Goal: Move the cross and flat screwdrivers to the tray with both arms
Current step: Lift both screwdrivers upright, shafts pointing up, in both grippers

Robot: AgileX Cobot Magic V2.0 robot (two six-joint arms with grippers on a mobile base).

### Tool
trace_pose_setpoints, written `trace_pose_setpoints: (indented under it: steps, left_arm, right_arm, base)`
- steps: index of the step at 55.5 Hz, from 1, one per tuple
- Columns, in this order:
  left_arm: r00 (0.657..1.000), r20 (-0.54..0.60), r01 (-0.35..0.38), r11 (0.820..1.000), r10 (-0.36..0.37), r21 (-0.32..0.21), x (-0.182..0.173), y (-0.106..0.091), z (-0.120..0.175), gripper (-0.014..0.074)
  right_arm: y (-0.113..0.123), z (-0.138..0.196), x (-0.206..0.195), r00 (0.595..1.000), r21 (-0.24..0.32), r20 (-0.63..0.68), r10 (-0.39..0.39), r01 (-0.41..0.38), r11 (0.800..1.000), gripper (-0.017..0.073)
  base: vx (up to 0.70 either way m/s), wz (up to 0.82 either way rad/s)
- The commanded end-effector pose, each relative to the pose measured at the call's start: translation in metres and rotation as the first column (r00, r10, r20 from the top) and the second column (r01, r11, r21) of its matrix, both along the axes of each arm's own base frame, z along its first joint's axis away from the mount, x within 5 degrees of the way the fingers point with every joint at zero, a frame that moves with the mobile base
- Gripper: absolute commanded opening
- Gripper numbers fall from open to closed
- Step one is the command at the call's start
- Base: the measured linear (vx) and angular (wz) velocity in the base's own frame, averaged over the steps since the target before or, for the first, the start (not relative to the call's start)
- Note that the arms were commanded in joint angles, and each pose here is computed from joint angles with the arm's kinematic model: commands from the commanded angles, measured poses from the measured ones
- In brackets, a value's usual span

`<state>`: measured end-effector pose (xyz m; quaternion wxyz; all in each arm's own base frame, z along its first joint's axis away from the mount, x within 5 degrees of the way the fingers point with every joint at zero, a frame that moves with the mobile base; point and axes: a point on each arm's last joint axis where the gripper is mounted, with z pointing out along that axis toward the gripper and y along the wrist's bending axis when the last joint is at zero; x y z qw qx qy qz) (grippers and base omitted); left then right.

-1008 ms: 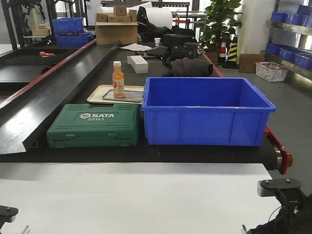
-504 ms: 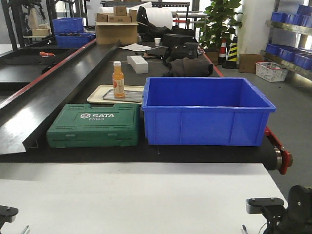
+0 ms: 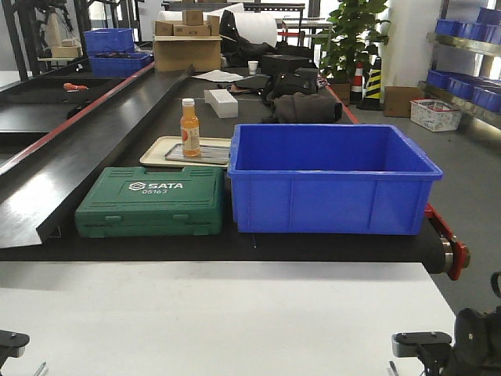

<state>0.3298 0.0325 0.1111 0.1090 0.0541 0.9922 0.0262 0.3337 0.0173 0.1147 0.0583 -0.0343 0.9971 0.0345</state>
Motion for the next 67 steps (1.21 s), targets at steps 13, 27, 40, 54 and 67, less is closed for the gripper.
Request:
trace_pose_setpoints:
  steps: [13,27,40,54,67]
  left_arm:
    - [0.998,0.055,0.005,1.000,-0.005,0.005,0.004,-0.001,0.015,-0.0006]
    - [0.990,0.116,-0.069,0.995,0.076,-0.067,0.007,-0.005,0.023,-0.0006]
    - [0.941,0.332,-0.025,0.994,0.059,-0.107,0.008,-0.016,0.077,-0.0006]
    - [0.805,0.594,0.113,0.982,-0.004,-0.148,-0.015,-0.056,0.161,-0.0006]
    - [0.653,0.757,0.244,0.949,-0.010,-0.198,-0.051,-0.093,0.221,-0.0003]
  right_arm:
    - [0.002,0.017,0.006,0.997,0.034,0.068,-0.029,0.027,0.999,0.0035]
    - [0.002,0.028,0.011,0.989,0.033,0.150,-0.018,0.014,0.999,-0.0011]
    - [0.002,0.088,0.009,0.925,0.043,0.380,-0.003,-0.014,0.999,-0.0008]
    - [0.025,0.170,-0.018,0.762,0.002,0.639,0.106,-0.140,0.990,-0.0008]
    - [0.056,0.234,-0.055,0.551,0.045,0.830,0.083,-0.215,0.976,-0.0008]
  base:
    - [0.00,0.00]
    - [0.00,0.00]
    - [0.00,0.00]
    - [0.00,0.00]
    - [0.00,0.00]
